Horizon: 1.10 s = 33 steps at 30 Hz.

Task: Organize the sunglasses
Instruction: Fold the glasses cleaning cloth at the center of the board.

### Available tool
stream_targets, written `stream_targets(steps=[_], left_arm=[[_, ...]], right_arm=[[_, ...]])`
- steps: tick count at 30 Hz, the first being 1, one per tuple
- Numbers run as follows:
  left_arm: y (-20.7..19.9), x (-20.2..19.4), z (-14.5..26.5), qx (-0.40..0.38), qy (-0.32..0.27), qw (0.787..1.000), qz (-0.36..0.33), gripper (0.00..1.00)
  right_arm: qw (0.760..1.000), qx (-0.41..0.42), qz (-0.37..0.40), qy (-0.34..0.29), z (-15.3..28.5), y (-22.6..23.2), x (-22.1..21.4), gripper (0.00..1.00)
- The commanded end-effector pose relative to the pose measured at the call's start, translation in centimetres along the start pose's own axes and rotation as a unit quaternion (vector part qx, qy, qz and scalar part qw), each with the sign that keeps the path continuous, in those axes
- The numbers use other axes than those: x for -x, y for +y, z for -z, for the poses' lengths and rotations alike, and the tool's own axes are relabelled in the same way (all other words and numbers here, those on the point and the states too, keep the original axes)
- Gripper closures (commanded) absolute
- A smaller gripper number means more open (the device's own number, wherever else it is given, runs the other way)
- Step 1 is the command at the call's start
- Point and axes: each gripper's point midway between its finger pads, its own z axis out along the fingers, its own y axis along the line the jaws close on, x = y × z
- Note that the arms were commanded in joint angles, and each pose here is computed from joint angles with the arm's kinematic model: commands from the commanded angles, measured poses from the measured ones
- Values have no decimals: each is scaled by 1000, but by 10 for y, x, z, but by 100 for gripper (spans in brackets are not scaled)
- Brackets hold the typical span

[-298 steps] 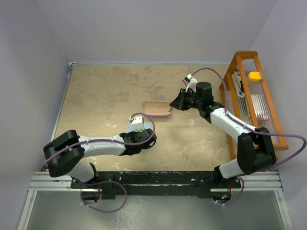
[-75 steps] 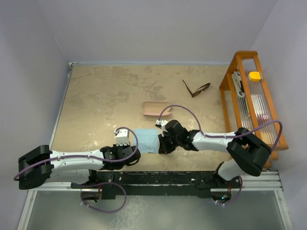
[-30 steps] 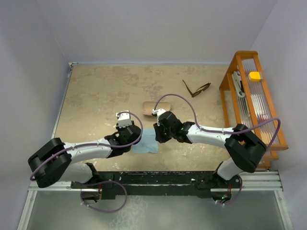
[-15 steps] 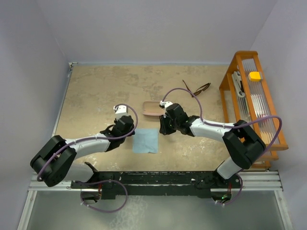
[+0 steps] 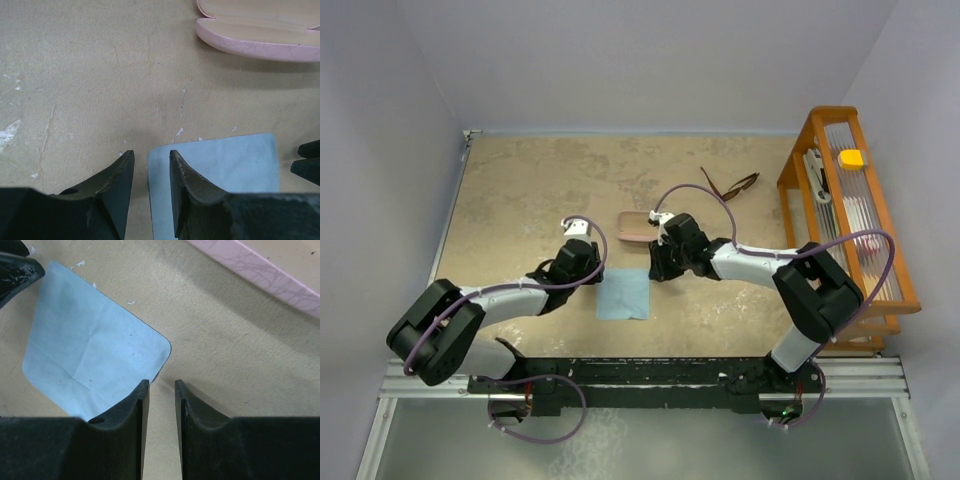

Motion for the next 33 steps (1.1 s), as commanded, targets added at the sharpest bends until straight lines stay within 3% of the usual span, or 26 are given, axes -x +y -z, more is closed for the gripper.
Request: stream_targets(steps=[1,18,33], left_arm=[[-6,13,-3,-24,-20,1000,-1,68],[-7,-1,-14,-33,14,999,-10,70],[-3,-12,-12,-29,37,999,-11,79]], right_arm=[[1000,17,13,-16,2,9,19,70],[999,21,17,-28,3,13,34,70],[999,23,14,-27,3,14,33,71]])
